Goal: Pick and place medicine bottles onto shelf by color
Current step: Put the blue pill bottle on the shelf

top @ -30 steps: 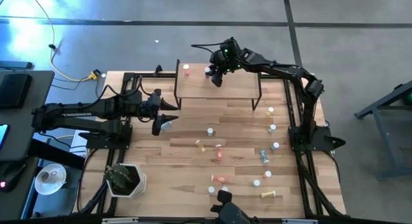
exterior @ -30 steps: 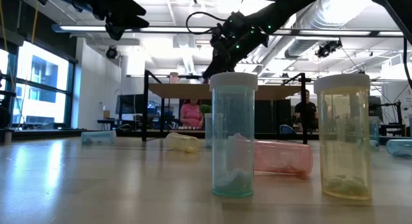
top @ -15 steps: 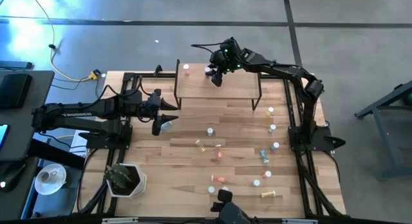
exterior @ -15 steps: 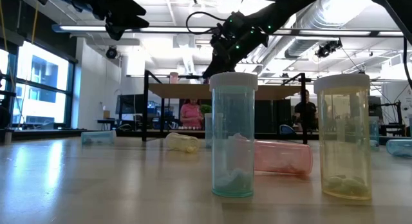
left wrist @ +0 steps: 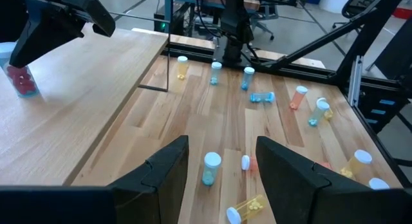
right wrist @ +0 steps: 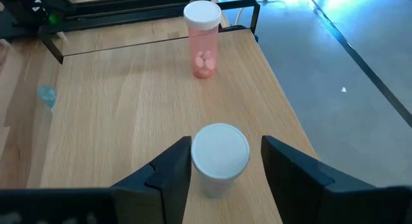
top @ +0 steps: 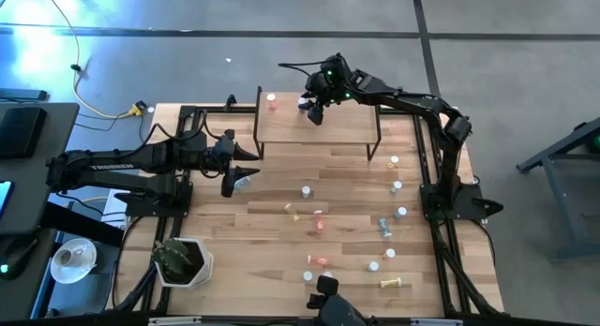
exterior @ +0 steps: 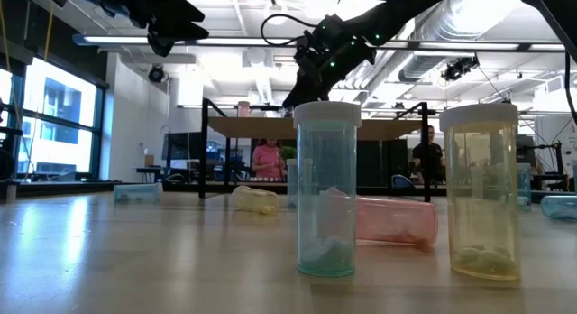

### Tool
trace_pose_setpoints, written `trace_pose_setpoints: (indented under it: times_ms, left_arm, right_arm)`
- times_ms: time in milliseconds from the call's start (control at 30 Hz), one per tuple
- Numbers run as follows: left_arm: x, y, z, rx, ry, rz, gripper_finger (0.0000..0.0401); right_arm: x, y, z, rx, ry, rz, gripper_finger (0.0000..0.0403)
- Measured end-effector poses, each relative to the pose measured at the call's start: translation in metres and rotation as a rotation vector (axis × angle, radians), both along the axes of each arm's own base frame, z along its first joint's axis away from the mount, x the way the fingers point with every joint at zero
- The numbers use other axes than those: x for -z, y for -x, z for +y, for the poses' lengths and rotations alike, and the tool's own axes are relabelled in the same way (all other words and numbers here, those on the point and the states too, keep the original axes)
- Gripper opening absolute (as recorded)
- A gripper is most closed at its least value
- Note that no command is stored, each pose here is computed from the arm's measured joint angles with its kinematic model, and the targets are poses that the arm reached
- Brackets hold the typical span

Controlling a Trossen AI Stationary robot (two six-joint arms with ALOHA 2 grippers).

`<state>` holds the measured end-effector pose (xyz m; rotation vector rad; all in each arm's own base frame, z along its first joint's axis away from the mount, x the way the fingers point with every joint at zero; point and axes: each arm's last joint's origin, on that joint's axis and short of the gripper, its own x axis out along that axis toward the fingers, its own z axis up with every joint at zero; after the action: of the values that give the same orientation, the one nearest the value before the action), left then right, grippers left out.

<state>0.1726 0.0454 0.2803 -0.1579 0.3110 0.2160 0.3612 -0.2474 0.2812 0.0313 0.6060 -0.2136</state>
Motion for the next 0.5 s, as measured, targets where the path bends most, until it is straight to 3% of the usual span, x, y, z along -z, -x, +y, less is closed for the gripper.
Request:
trace_pose_setpoints:
  times_ms: [500]
  left_arm:
    - [0.000,0.000,0.000,-0.001,0.003,0.004,0.0172]
  right_arm:
    - [-0.029,0.011,0.010,-0.018,0.026,-0.050,0.0179]
